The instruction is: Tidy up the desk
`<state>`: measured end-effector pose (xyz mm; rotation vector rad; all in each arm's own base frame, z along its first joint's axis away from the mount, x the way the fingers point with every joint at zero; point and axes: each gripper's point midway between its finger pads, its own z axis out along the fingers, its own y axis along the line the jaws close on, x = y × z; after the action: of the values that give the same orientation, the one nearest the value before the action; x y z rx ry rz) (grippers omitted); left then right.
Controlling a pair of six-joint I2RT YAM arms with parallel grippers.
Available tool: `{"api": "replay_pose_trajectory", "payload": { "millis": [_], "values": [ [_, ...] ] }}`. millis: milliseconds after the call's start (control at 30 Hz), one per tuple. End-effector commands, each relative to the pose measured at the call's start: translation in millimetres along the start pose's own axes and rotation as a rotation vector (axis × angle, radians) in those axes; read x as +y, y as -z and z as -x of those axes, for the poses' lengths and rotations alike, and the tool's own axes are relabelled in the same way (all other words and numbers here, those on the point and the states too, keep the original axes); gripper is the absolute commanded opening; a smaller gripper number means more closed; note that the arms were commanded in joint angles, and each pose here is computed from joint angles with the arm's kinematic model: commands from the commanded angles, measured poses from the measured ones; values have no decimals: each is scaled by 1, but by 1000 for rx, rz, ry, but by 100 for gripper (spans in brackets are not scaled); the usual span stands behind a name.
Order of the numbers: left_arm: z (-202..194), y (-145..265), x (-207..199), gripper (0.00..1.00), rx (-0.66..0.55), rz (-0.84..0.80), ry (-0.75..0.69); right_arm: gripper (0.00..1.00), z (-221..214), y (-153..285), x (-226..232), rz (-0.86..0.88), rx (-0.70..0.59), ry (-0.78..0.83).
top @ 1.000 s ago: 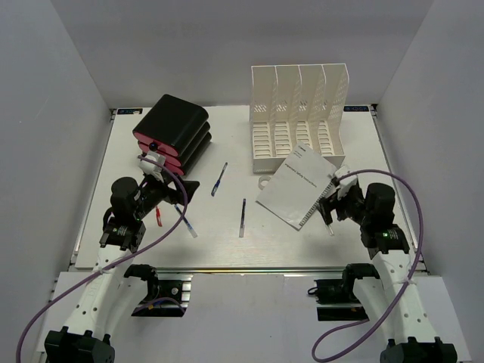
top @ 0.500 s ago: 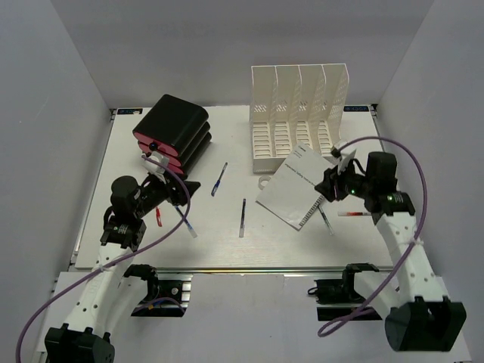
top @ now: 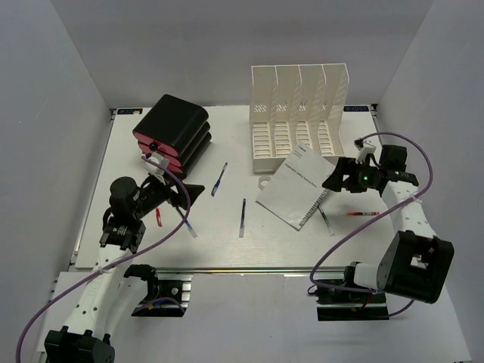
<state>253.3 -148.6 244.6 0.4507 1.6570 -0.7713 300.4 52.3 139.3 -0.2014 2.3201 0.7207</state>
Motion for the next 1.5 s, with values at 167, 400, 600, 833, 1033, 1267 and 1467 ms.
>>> {"api": "replay_pose_trajectory", "payload": {
  "millis": [167, 400, 600, 833, 1033, 1267, 1467],
  "values": [
    [11, -2, -8, 91, -12, -48, -22, 89, -13, -15, -23, 21, -7, -25],
    [8, -3, -7, 91, -1, -53, -20, 89, -12, -38, -50, -14, -15, -31],
    [13, -4, -8, 92, -19, -62, -35, 88, -8, -53, -57, 29, -20, -82],
    [13, -5, -8, 92, -20, -65, -37, 84, -3, -71, -58, 88, -50, -111],
    [13, -4, -9, 92, -21, -69, -40, 79, -3, -82, -55, 146, -68, -137],
    [12, -5, -9, 93, -18, -71, -39, 74, -15, -89, -45, 195, -97, -159],
    [12, -4, -8, 93, -17, -68, -38, 71, -24, -94, -40, 242, -92, -216]
  ]
}}
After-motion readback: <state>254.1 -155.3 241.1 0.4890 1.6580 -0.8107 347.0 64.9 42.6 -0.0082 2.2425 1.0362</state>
